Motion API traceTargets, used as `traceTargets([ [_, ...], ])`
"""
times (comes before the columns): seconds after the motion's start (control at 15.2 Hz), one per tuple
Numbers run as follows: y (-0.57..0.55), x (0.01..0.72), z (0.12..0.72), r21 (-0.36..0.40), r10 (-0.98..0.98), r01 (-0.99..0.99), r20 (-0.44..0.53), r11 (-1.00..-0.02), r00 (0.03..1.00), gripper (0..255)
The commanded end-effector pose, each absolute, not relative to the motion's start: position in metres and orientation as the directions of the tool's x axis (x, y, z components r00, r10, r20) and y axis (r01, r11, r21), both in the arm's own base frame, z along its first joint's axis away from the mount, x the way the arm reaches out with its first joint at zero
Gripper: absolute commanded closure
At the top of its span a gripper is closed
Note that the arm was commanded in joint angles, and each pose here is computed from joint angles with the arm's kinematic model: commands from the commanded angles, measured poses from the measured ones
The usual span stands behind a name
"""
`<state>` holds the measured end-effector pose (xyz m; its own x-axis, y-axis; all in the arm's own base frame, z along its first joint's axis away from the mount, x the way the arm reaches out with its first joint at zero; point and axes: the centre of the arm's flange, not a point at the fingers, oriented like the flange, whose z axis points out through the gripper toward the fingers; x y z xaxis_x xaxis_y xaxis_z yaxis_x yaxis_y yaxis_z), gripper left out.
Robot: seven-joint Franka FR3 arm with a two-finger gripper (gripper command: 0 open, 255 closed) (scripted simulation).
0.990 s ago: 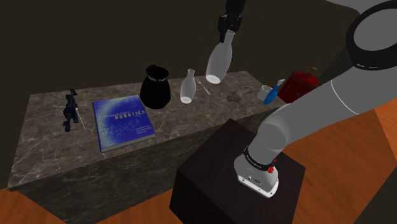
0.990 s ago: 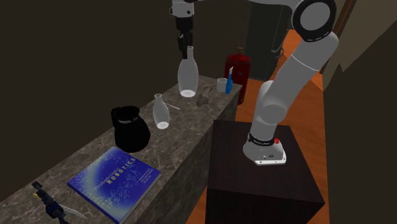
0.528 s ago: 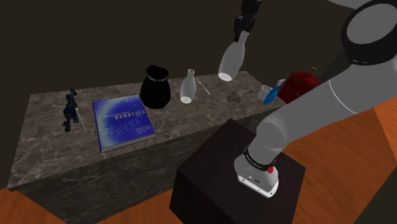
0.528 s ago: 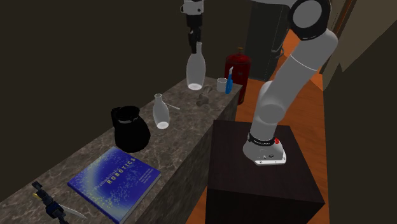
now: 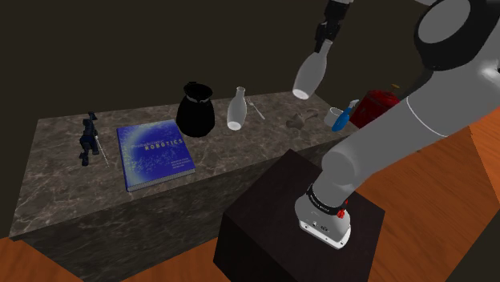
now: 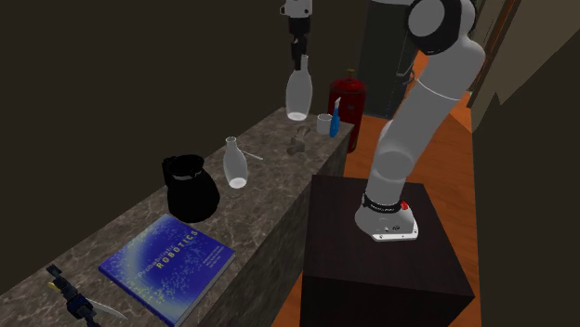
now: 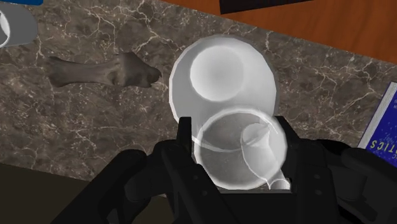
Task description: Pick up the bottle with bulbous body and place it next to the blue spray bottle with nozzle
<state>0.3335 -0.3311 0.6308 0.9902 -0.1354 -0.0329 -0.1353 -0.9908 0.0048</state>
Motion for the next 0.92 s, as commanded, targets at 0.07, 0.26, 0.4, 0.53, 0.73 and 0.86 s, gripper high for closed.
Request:
traceTargets([
  [0.07, -0.369, 0.32, 0.629, 0.006, -0.134, -0.134, -0.033, -0.991, 0.99, 255],
  [0.26, -0.406, 0.306, 0.629, 0.006, -0.134, -0.134, -0.033, -0.991, 0.99, 255],
  [0.4, -0.431, 0.297, 0.629, 0.006, -0.134, -0.133, -0.033, -0.991, 0.99, 255],
  [0.53, -0.455, 0.287, 0.629, 0.006, -0.134, -0.133, -0.033, -0.991, 0.99, 255],
  [0.73, -0.493, 0.273, 0.629, 0.006, -0.134, -0.133, -0.033, -0.991, 0.99, 255],
  [0.86, -0.517, 0.264, 0.629, 0.006, -0.134, -0.133, -0.033, -0.991, 0.99, 255],
])
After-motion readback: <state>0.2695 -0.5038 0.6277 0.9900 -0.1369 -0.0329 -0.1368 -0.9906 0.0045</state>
